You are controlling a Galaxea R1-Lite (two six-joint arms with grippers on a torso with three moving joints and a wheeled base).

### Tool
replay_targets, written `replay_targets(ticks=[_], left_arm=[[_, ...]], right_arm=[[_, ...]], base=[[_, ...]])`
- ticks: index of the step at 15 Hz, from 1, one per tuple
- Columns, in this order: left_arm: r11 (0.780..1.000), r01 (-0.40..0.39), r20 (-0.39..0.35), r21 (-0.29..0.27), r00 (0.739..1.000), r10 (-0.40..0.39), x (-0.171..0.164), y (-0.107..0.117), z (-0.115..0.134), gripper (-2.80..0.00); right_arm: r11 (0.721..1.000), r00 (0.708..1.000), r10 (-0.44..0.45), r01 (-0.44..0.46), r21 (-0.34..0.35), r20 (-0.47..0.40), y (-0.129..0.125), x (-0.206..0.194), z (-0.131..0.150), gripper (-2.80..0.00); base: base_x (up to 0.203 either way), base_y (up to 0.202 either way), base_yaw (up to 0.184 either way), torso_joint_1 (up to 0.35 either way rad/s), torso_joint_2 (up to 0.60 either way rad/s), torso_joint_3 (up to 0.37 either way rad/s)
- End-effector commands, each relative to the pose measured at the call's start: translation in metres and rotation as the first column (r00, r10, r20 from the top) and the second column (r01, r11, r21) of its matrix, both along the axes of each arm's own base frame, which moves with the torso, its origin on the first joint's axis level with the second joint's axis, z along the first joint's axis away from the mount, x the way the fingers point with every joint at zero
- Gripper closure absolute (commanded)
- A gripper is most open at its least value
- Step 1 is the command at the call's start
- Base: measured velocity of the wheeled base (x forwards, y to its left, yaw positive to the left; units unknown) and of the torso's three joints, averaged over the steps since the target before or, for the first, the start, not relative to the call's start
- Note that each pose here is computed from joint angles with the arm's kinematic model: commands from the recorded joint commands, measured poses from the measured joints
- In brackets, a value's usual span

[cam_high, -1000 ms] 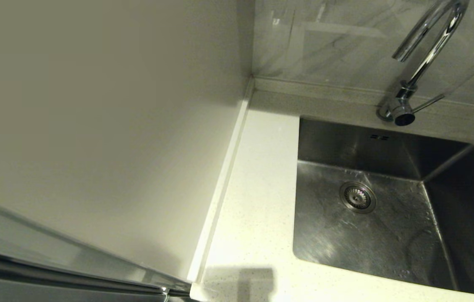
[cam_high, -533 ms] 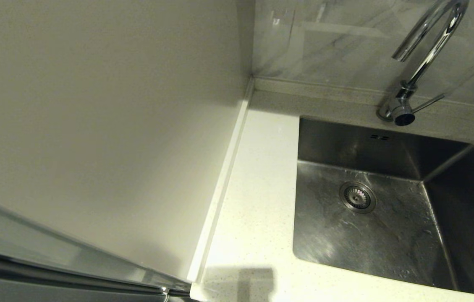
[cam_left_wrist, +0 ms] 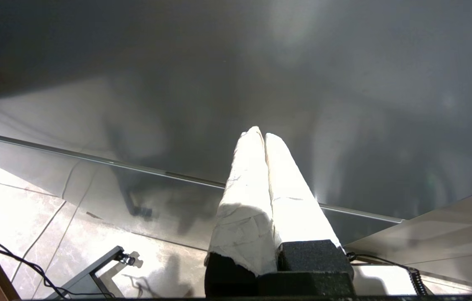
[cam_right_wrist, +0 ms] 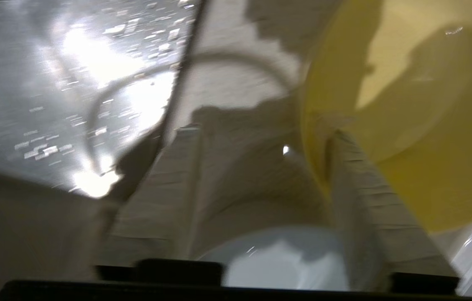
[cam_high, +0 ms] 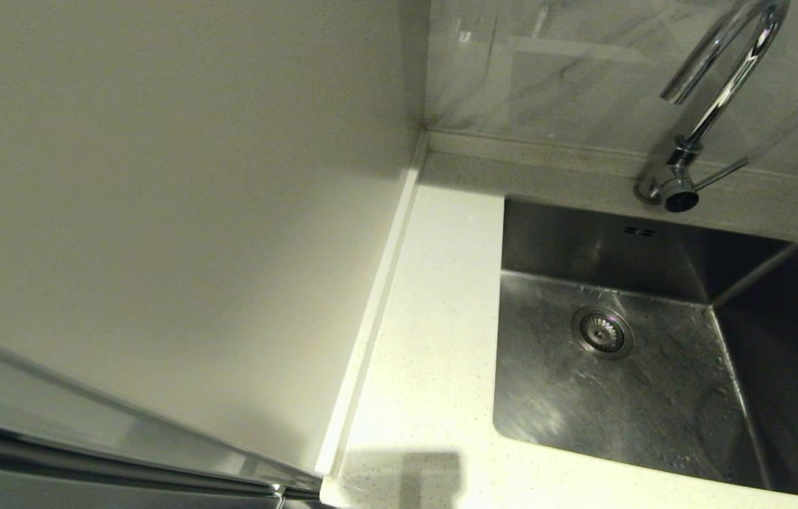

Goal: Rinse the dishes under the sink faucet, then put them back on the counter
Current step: Put a bowl into the sink

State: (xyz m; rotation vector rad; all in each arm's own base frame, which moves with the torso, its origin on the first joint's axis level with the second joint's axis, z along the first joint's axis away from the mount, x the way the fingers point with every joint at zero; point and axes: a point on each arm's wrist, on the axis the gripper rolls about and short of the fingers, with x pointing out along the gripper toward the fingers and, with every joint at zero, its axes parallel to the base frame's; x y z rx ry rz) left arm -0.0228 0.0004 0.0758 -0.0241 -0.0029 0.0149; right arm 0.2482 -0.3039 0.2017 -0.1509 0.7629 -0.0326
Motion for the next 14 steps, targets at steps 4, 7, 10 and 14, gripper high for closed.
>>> replay_targets(ticks=[4, 7, 10, 14], left_arm=[[1.000, 0.000, 0.003, -0.001, 1.000, 0.000, 0.000, 0.000, 0.000, 0.00], [1.000, 0.000, 0.003, -0.001, 1.000, 0.000, 0.000, 0.000, 0.000, 0.00], [1.000, 0.001, 0.003, -0.001, 1.000, -0.001, 0.000, 0.000, 0.000, 0.00], [1.000, 0.000, 0.003, -0.001, 1.000, 0.000, 0.000, 0.000, 0.000, 0.00]], right_arm=[[0.999, 0.996, 0.049, -0.048, -0.023, 0.080, -0.018, 0.014, -0.042, 0.00], [0.997, 0.988, 0.070, -0.068, -0.020, 0.140, -0.009, 0.000, -0.022, 0.00], [0.994, 0.965, 0.106, -0.103, -0.024, 0.241, 0.015, -0.032, 0.014, 0.00], [0.987, 0.913, 0.159, -0.147, -0.061, 0.375, 0.061, -0.086, 0.057, 0.00]], base=[[0.000, 0.000, 0.000, 0.000, 0.00, 0.000], [0.000, 0.000, 0.000, 0.000, 0.00, 0.000], [0.000, 0.000, 0.000, 0.000, 0.00, 0.000], [0.000, 0.000, 0.000, 0.000, 0.00, 0.000]])
